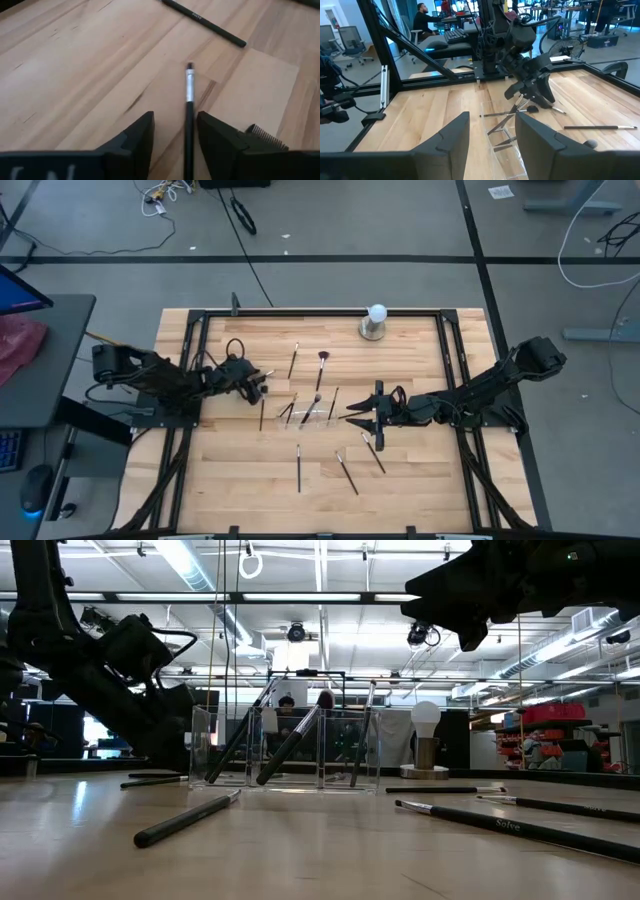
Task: Put items in baskets/containers
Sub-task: Put the eyeshadow brush into the transparent organizer
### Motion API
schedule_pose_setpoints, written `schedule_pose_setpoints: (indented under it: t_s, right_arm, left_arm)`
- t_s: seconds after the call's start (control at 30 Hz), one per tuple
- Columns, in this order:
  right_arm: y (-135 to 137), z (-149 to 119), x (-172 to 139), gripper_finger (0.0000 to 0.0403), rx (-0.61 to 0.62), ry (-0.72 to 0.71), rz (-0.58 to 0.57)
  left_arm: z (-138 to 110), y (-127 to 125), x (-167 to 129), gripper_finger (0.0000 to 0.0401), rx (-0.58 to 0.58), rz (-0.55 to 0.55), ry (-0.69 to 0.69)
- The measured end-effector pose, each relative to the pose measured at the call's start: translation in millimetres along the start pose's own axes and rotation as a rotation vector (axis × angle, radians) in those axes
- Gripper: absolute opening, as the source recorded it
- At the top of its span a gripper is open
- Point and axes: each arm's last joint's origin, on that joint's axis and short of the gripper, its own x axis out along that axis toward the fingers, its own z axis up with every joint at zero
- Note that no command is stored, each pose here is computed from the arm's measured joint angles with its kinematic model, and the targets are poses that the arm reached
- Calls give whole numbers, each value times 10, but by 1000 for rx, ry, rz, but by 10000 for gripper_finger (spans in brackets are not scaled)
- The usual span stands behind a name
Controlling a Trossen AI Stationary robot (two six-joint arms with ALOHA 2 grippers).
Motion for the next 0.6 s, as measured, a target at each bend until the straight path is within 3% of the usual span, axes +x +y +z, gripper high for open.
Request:
schedule_pose_setpoints:
  t_s: [0.37,0.6]
  right_arm:
    - [0,-1,0,160,-5,1,0]
    - [0,-1,0,160,-5,1,0]
  left_arm:
    - [-37,72,93,86,-16,-36,25]
    - [-59,68,112,13,-9,-49,39]
